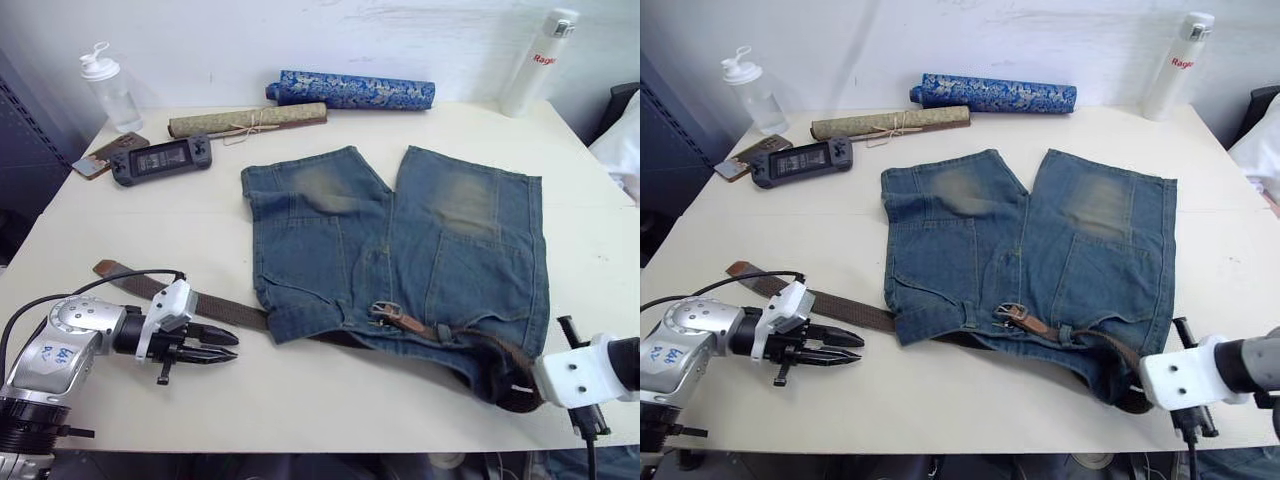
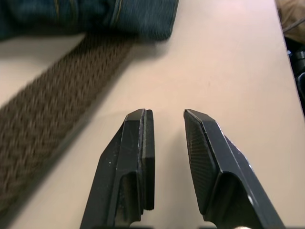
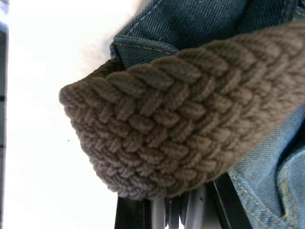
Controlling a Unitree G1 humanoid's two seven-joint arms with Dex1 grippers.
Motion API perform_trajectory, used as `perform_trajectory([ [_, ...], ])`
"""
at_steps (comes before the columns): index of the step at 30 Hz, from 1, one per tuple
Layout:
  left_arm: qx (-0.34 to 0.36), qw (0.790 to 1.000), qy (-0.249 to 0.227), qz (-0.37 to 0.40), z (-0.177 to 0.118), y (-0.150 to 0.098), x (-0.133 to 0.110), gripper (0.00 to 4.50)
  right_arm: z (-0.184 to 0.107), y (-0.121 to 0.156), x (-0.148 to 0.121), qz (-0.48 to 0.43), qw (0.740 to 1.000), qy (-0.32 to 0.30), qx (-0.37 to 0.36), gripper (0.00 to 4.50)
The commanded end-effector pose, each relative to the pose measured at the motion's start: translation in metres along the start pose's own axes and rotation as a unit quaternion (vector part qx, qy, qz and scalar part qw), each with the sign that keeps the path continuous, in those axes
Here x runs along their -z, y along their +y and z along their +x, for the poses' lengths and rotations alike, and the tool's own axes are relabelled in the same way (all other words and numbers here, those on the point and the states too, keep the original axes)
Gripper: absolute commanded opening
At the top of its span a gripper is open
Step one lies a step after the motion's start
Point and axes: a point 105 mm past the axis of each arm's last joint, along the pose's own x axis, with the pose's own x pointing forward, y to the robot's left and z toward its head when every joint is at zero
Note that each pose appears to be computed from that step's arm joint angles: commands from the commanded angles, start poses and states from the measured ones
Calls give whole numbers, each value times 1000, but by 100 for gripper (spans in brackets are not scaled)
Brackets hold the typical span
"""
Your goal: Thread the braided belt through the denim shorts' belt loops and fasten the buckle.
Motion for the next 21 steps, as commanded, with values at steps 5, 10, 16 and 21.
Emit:
perform_trajectory([
  [5, -7, 999, -42, -5, -10, 0, -24, 178, 5, -6, -4, 53, 998, -13, 14, 151],
  [10, -11, 996, -84, -24, -17, 5, -45, 399, -18, -23, -12, 81, 995, -46, 47, 403],
  [16, -49, 986, -156, -20, -23, 46, -91, 447, -71, -72, -19, 194, 967, -128, 101, 449],
  [21, -85, 986, -146, 14, 5, 87, -107, 447, -54, -144, -9, 256, 929, -156, 216, 449],
])
